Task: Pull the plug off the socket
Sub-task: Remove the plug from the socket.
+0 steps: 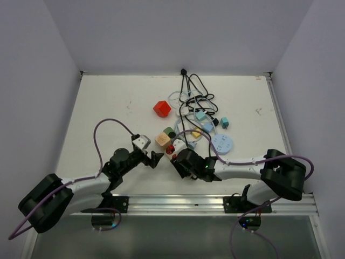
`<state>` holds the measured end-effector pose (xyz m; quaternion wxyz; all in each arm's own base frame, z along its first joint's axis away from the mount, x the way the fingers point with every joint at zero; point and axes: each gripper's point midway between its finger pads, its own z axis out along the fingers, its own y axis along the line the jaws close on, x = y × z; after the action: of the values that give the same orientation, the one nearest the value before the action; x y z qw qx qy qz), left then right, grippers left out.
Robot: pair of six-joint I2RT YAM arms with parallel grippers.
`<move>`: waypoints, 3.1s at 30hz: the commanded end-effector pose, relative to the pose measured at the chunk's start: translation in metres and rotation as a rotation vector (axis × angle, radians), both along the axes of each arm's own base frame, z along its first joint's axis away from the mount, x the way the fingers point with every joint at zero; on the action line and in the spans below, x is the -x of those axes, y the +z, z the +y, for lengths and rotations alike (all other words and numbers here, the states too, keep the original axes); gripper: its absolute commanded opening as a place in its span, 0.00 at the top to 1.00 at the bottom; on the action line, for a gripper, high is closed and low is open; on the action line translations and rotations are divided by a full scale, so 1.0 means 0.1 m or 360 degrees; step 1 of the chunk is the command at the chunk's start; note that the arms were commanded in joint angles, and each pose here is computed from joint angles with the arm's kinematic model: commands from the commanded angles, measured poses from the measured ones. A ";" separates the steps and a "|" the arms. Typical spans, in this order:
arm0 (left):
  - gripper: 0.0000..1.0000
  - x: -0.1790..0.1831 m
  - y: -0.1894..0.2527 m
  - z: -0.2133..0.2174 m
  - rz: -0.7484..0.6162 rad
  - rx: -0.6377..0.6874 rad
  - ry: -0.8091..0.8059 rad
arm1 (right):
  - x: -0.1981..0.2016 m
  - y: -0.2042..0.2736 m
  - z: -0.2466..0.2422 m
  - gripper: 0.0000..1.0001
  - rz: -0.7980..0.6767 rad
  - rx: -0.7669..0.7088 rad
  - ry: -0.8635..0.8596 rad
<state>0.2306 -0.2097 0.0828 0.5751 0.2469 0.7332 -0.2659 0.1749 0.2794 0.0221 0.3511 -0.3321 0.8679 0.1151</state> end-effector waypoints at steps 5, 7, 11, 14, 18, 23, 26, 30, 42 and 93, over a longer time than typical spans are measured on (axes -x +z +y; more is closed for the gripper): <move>0.08 -0.27 0.39 -0.25 -0.0293 -0.0017 -0.0066 | 0.17 -0.16 -0.14 1.00 0.0086 0.0095 0.0113; 0.08 -0.31 0.39 -0.31 -0.0295 -0.0023 -0.0092 | 0.17 -0.17 -0.13 1.00 0.0087 0.0090 0.0119; 0.08 -0.43 0.33 -0.39 -0.0301 -0.0100 -0.0098 | 0.18 -0.17 -0.13 1.00 0.0090 0.0085 0.0133; 0.08 -0.49 0.31 -0.43 -0.0298 -0.0128 -0.0100 | 0.20 -0.17 -0.13 1.00 0.0098 0.0077 0.0147; 0.15 -0.51 0.24 -0.47 -0.0271 -0.0173 -0.0128 | 0.23 -0.18 -0.11 1.00 0.0113 0.0068 0.0174; 0.31 -0.52 0.11 -0.51 -0.0220 -0.0226 -0.0157 | 0.24 -0.17 -0.10 1.00 0.0117 0.0054 0.0183; 0.32 -0.49 0.02 -0.47 -0.0186 -0.0258 -0.0155 | 0.23 -0.16 -0.11 1.00 0.0114 0.0041 0.0178; 0.26 -0.49 -0.06 -0.42 -0.0164 -0.0289 -0.0131 | 0.23 -0.16 -0.11 1.00 0.0116 0.0040 0.0178; 0.36 -0.57 -0.19 -0.37 -0.0064 -0.0352 -0.0035 | 0.23 -0.16 -0.12 1.00 0.0124 0.0038 0.0179; 1.00 -0.44 0.81 0.29 -0.0257 0.0278 0.0518 | 0.48 0.51 0.04 1.00 0.0347 -0.0594 0.0171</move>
<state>0.2479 -0.2025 0.1098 0.5990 0.1773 0.7446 -0.2353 0.1482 0.2999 0.1001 0.3730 -0.2929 0.8111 0.3424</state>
